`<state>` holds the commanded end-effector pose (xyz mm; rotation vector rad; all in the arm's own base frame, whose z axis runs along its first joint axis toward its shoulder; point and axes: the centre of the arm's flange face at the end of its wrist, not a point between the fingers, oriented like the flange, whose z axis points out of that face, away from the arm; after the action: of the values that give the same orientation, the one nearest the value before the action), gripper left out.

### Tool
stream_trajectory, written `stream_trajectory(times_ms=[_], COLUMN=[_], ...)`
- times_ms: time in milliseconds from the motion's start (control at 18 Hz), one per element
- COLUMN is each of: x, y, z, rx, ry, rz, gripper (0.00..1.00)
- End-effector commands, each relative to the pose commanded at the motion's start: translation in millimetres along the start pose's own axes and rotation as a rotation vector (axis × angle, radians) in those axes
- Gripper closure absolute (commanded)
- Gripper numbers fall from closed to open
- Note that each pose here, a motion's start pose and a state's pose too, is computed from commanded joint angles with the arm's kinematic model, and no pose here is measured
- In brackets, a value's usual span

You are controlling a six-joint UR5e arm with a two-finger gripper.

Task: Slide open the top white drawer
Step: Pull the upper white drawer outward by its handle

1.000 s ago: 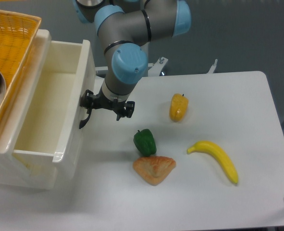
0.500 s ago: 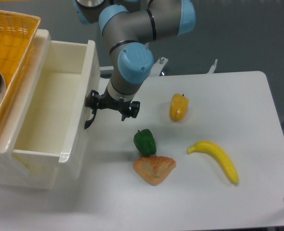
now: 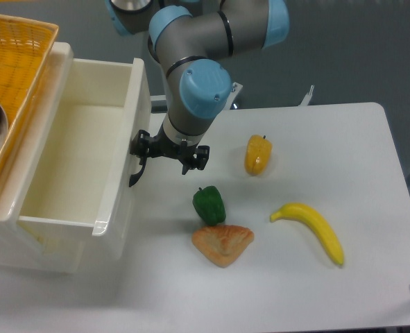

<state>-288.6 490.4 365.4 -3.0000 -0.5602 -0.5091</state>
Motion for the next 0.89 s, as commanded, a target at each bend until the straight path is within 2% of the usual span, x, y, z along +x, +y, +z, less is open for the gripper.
stream_trajectory(times_ms=[889], x=[-30.1], y=[3.0], z=[-15.1], rx=[0.017], ry=[0.003], rz=[-0.008], gripper=[0.00])
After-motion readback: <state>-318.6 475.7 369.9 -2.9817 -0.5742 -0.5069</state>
